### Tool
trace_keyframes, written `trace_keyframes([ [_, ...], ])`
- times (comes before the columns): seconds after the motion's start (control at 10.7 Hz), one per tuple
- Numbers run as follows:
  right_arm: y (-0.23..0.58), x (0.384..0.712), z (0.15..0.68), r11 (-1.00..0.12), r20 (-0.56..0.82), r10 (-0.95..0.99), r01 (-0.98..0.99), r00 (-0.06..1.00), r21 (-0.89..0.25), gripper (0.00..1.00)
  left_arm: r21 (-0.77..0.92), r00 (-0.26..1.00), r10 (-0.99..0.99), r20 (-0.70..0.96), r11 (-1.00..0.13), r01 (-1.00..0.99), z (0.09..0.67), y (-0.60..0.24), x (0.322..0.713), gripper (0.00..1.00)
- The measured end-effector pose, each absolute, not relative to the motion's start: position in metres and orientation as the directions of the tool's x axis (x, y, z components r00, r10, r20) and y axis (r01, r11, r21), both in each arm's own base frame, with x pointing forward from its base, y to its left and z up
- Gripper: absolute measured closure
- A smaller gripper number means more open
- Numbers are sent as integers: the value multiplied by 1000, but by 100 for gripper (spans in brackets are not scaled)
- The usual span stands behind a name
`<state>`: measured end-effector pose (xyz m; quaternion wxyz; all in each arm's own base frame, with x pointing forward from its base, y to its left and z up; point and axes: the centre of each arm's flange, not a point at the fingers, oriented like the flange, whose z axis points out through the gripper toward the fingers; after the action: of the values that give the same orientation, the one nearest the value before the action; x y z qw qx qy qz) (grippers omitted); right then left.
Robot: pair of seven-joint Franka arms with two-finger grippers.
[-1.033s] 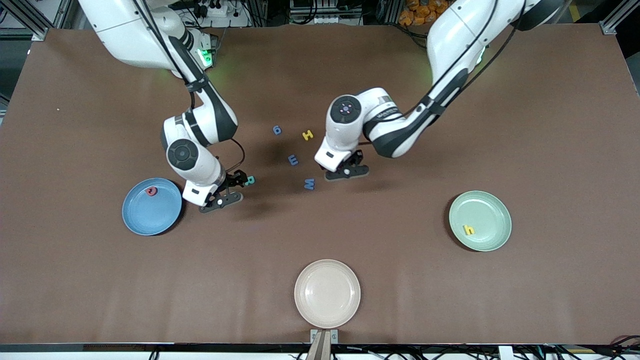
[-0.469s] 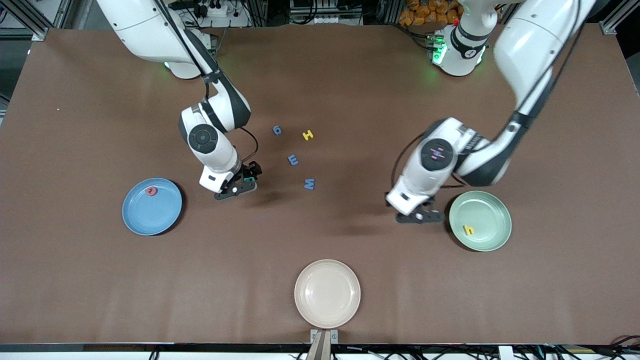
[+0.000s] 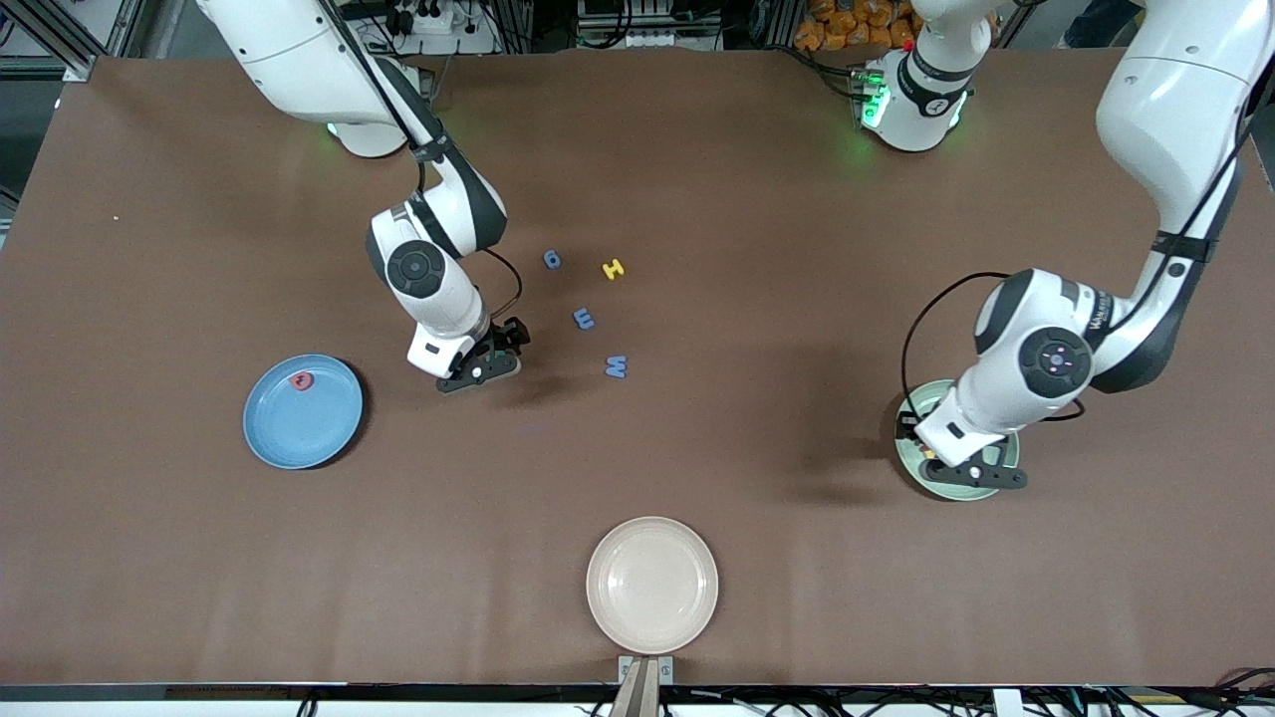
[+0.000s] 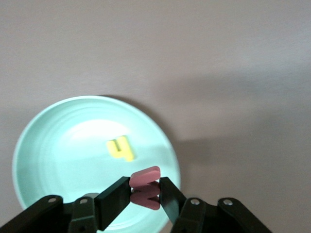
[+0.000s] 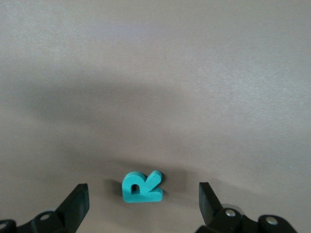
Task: Sort uppercase to blue plate, lowercase to green plate
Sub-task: 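Place the w on the green plate while the right gripper grasps the R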
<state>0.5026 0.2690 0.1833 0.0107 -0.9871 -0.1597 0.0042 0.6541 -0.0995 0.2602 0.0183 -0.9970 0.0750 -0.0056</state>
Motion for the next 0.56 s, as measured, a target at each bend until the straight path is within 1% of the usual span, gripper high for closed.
trace_keyframes([
  [0.19, 268, 501, 176, -950, -9, 312, 311, 950, -22, 0, -29, 989, -150, -9, -988, -151, 250, -75, 656, 66],
  [0.28, 268, 501, 175, -950, -11, 311, 311, 950, -22, 0, -25, 988, -152, -13, -988, -153, 247, -75, 655, 60],
  [0.38, 268, 501, 174, -950, -11, 311, 311, 950, -21, 0, -22, 988, -156, -16, -987, -157, 245, -78, 655, 58],
  [0.47, 268, 501, 174, -950, -12, 311, 311, 950, -21, 0, -25, 987, -162, -18, -986, -162, 243, -79, 654, 44],
  [0.56, 268, 501, 174, -950, -12, 311, 311, 950, -21, 1, -32, 986, -168, -17, -985, -169, 242, -78, 654, 33],
])
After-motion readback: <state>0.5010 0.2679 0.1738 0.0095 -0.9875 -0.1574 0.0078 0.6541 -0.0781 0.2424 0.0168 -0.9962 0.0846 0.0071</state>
